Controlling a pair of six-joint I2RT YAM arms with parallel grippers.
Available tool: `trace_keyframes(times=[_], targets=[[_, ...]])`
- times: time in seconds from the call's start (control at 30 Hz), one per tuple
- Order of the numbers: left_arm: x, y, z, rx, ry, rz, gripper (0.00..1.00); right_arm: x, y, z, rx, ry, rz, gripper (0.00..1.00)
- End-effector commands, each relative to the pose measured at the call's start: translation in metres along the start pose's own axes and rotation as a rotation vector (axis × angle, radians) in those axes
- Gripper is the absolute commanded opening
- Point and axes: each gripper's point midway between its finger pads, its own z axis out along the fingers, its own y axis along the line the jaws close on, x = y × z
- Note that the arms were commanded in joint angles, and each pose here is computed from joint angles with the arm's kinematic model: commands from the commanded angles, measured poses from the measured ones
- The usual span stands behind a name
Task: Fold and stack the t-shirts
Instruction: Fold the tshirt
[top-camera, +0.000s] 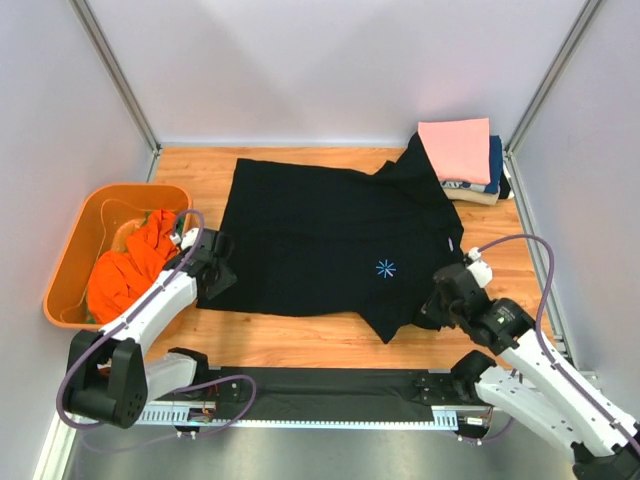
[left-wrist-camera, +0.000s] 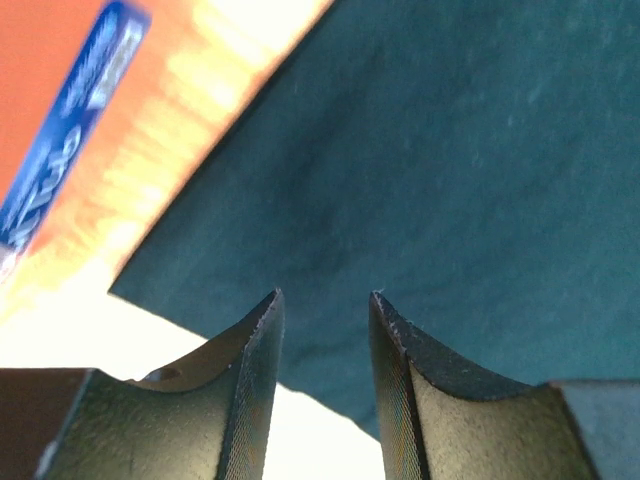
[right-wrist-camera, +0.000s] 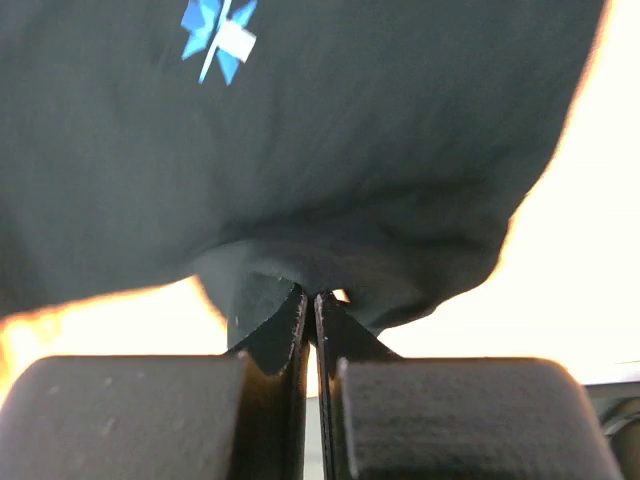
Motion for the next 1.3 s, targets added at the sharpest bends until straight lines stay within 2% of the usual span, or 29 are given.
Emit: trace_keyframes(times=[0.0,0.23,0.43,0.6,0.73,0.77,0.9,1.07,1.27], targets=[[0.053,0.022,-0.011,-0.049,0.215,-0.038,0.46,-0.028,-0.017,-0.002,0.085,-0.046,-0.061,0.00],[0.074,0.030,-0.010,-0.068,0.261,-0.003,0.44,-0.087,-0.044,-0.007,0.148,-0.201,0.178,0.00],[0.097,0.033,-0.011,-0.068,0.307,0.027,0.42,-0.093,-0.041,0.004,0.116,-0.143,0.201,0.00],[0.105,0.025,-0.024,-0.042,0.283,0.071,0.36,-0.083,-0.041,0.011,0.088,-0.114,0.180,0.00],[0.112,0.023,-0.035,-0.048,0.297,0.137,0.42,-0.080,-0.043,0.012,0.091,-0.104,0.174,0.00],[0.113,0.021,-0.036,-0.051,0.304,0.151,0.48,-0.081,-0.041,0.012,0.083,-0.106,0.176,0.00],[0.089,0.020,-0.040,-0.106,0.243,0.253,0.57,-0.083,-0.026,0.011,0.015,-0.096,0.170,0.00],[0.044,-0.016,-0.072,-0.047,0.162,0.306,0.57,-0.082,-0.026,0.009,0.010,-0.092,0.150,0.00],[0.022,-0.027,-0.098,-0.029,0.130,0.314,0.56,-0.079,-0.025,0.008,-0.005,-0.088,0.144,0.00]])
